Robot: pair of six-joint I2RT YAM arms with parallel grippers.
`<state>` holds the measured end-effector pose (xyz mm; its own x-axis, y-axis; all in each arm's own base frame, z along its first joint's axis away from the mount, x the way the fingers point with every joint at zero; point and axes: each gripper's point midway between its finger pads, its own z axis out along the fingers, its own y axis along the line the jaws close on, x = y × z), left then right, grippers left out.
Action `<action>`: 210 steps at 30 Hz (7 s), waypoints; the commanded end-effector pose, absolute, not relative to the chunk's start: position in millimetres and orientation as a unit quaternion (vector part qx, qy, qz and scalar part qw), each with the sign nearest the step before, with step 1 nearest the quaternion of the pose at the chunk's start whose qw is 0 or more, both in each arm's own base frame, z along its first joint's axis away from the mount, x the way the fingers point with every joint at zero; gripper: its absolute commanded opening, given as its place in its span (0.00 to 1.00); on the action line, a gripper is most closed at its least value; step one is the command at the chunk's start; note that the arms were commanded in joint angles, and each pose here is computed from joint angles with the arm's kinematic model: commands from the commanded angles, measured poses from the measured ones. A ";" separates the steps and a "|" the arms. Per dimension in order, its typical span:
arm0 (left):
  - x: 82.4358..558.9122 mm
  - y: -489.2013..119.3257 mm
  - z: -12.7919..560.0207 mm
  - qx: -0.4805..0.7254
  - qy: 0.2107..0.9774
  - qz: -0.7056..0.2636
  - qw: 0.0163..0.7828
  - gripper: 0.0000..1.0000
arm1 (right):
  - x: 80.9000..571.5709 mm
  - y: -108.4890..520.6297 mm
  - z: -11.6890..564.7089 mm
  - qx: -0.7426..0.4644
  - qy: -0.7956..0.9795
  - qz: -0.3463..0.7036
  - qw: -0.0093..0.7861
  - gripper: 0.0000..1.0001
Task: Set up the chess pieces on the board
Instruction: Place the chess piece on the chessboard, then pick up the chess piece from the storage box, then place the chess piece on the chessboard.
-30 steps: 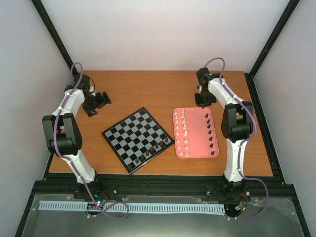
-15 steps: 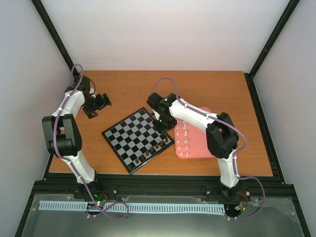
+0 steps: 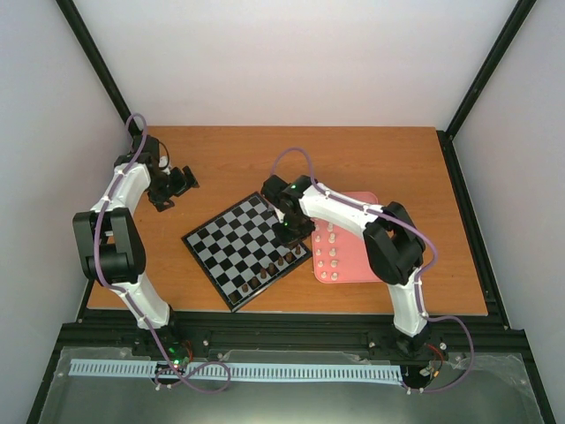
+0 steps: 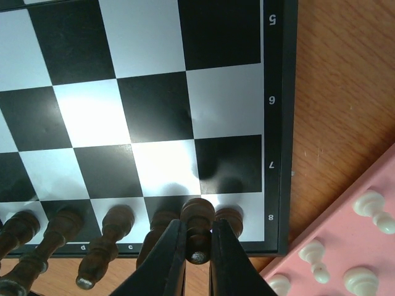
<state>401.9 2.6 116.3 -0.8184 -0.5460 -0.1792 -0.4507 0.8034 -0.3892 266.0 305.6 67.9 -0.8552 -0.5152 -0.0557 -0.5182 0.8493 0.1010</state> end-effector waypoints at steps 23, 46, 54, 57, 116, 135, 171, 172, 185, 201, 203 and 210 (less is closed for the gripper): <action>409.1 -1.7 118.5 -0.256 0.938 -0.178 0.151 1.00 | 280.2 304.9 53.6 -0.272 0.962 0.010 0.016 0.03; 408.5 -2.2 118.0 -0.255 0.938 -0.179 0.150 1.00 | 281.9 310.5 67.1 -0.280 0.959 0.029 0.031 0.37; 409.1 -3.1 117.6 -0.255 0.938 -0.182 0.148 1.00 | 318.0 300.0 140.1 -0.260 0.958 0.032 0.117 0.54; 409.9 -3.5 117.5 -0.255 0.938 -0.184 0.148 1.00 | 343.7 270.5 156.2 -0.219 0.966 0.029 0.135 0.54; 415.1 -2.0 108.4 -0.254 0.942 -0.176 0.134 1.00 | 405.6 122.9 118.1 -0.083 0.990 0.009 0.110 0.03; 406.0 -4.7 120.1 -0.252 0.938 -0.183 0.150 1.00 | 266.0 346.6 94.7 -0.312 0.946 0.078 0.044 0.03; 407.6 -4.4 115.4 -0.254 0.939 -0.183 0.146 1.00 | 256.4 328.5 49.5 -0.315 0.949 0.009 -0.003 0.05; 407.7 -4.4 115.0 -0.254 0.939 -0.183 0.145 1.00 | 256.6 328.6 49.1 -0.316 0.949 0.009 -0.003 0.06; 408.7 -5.4 112.0 -0.254 0.939 -0.184 0.142 1.00 | 257.2 327.9 50.5 -0.319 0.948 0.006 -0.002 0.14; 409.4 -4.8 112.7 -0.254 0.939 -0.184 0.142 1.00 | 269.3 338.0 92.7 -0.319 0.947 0.024 0.043 0.26; 409.3 -5.1 113.3 -0.254 0.939 -0.184 0.143 1.00 | 273.3 340.3 111.5 -0.318 0.946 0.031 0.063 0.27; 408.8 -5.4 113.3 -0.253 0.939 -0.184 0.143 1.00 | 313.9 293.4 152.0 -0.263 0.958 -0.004 0.116 0.34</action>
